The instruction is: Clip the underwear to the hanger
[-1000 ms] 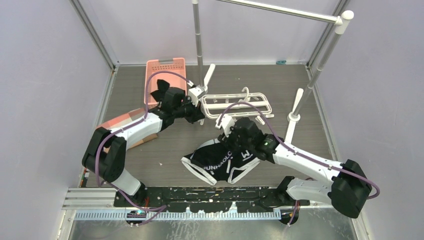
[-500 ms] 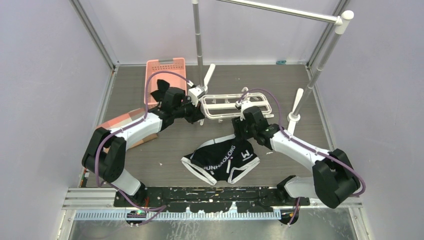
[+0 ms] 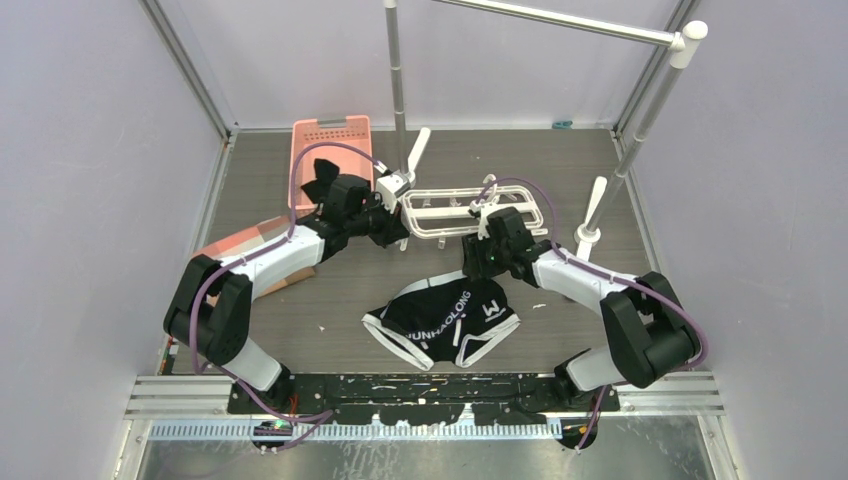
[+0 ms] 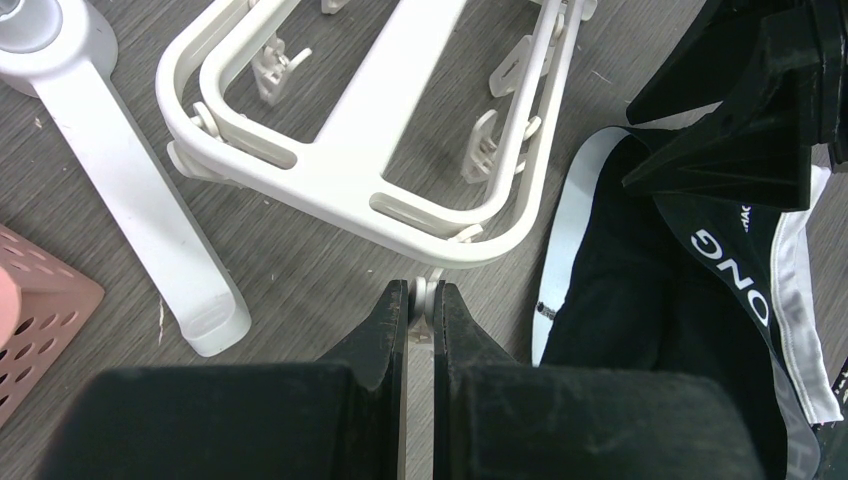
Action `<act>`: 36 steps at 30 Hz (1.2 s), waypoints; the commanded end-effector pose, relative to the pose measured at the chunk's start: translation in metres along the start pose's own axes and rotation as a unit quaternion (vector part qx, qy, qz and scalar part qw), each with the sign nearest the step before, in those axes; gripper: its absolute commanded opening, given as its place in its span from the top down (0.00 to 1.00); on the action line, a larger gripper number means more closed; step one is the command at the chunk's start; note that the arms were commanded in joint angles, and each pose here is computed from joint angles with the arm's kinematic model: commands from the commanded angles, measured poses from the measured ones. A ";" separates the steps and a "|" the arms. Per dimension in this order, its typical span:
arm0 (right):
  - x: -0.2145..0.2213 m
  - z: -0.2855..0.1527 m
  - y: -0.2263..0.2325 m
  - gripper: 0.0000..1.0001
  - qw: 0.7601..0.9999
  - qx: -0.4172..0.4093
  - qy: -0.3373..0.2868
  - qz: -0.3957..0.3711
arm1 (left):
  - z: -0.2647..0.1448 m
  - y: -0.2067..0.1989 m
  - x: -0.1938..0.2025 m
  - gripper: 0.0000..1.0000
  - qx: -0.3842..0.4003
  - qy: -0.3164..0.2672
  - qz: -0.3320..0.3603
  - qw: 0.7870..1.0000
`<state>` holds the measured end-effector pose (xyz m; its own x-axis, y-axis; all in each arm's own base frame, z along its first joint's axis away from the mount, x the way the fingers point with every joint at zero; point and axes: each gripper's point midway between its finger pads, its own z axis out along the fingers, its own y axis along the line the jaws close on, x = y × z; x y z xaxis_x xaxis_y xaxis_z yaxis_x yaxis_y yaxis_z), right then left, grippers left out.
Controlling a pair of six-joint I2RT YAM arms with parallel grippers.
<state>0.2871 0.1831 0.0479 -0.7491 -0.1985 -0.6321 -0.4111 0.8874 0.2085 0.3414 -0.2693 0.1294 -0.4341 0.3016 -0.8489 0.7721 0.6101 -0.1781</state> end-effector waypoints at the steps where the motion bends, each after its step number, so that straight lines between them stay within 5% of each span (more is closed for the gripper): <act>1: -0.028 -0.005 0.009 0.44 0.999 -0.029 -0.043 0.002 | -0.014 -0.001 -0.051 1.00 -0.005 -0.065 0.025 0.998; 16: -0.016 -0.010 -0.007 0.58 1.000 -0.001 -0.021 0.004 | -0.014 -0.002 -0.050 1.00 -0.002 -0.064 0.025 0.998; 24: -0.020 -0.020 -0.025 0.98 0.997 0.063 -0.021 0.032 | -0.015 -0.002 -0.051 1.00 -0.003 -0.065 0.025 0.998; 36: -0.020 -0.061 -0.072 0.95 0.972 0.220 -0.040 0.074 | -0.015 -0.001 -0.050 1.00 -0.006 -0.063 0.027 0.998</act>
<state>0.2885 0.1152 0.0646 -0.7787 -0.0938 -0.6204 -0.1370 0.9903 0.0222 0.3412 -0.2692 0.1314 -0.4315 0.3005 -0.8506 0.7729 0.6094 -0.1768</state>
